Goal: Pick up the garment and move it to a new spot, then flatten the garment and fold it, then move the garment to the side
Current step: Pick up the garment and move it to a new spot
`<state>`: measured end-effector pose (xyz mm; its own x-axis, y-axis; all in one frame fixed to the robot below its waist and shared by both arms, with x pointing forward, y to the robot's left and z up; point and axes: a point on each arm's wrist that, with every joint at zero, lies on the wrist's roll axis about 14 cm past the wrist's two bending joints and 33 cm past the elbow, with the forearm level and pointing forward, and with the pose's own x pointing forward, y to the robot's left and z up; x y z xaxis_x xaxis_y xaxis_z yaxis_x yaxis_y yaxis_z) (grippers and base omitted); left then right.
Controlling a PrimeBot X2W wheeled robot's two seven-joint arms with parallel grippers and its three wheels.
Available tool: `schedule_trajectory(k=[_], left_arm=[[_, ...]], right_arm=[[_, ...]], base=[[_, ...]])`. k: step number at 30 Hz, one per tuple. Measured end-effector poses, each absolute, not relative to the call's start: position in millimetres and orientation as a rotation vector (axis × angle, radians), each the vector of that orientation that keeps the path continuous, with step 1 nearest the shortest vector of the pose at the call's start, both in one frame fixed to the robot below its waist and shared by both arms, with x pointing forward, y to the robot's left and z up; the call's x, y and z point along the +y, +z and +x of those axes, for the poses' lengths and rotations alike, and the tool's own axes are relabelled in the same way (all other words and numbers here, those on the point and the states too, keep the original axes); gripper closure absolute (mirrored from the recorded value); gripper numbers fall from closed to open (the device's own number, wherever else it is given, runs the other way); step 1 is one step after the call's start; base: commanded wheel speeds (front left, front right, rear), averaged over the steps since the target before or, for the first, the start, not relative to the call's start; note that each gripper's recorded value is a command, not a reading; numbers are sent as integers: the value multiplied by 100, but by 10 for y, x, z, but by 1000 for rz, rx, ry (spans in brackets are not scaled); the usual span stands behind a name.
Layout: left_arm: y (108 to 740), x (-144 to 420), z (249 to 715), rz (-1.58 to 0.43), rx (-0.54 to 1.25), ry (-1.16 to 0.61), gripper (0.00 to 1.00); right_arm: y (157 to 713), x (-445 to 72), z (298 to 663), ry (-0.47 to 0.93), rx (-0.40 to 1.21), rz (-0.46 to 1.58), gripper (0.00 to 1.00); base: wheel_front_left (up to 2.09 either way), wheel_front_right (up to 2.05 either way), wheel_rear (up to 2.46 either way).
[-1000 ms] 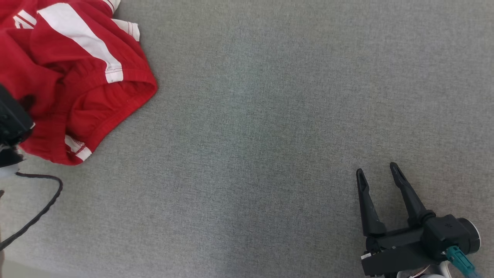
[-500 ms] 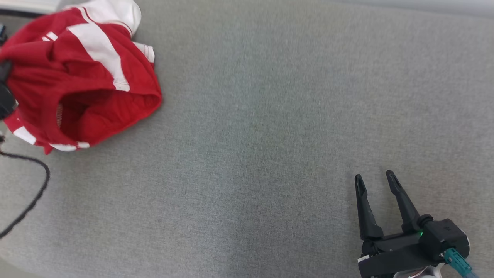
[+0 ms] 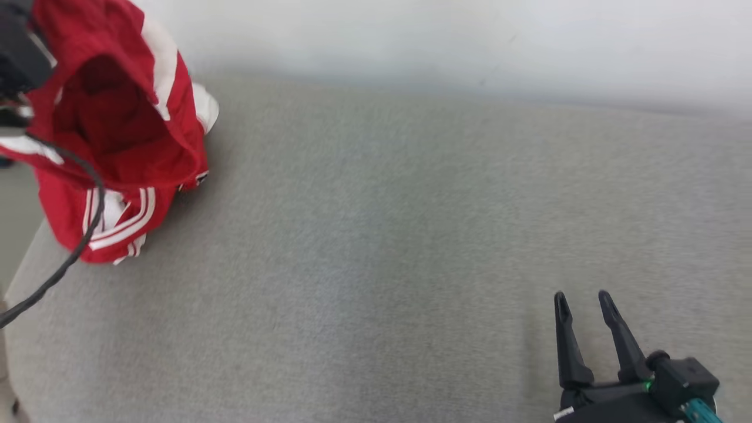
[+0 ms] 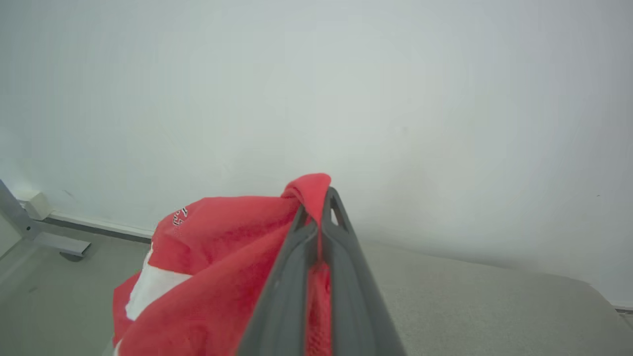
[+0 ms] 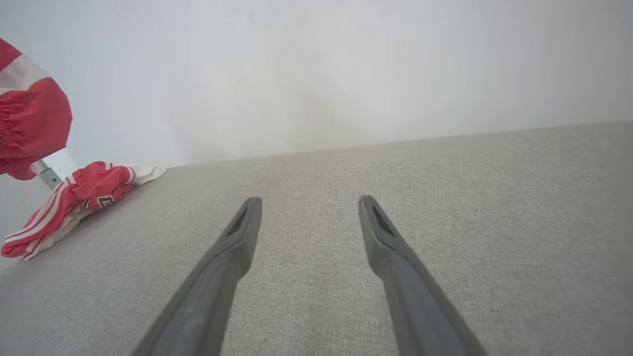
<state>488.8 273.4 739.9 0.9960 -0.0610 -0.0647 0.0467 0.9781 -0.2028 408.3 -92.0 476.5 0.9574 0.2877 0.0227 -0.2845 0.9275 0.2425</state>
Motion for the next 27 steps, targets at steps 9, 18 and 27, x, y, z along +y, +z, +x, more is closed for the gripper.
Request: schedule_trajectory(k=[9, 18, 27], left_arm=[[7856, 1309, 4828, -168, -28, -471, 100], [7681, 203, 4663, -150, 27, -747, 100], [6939, -473, 4531, -219, 171, -878, 100]], right_arm=[[4961, -1614, 3693, 103, -53, 203, 0], [5137, -2045, 3369, -29, -120, 187, 0], [5167, -2312, 3140, -121, -135, 186, 0]], base=[[0, 0, 0], [0, 0, 0], [0, 0, 0]])
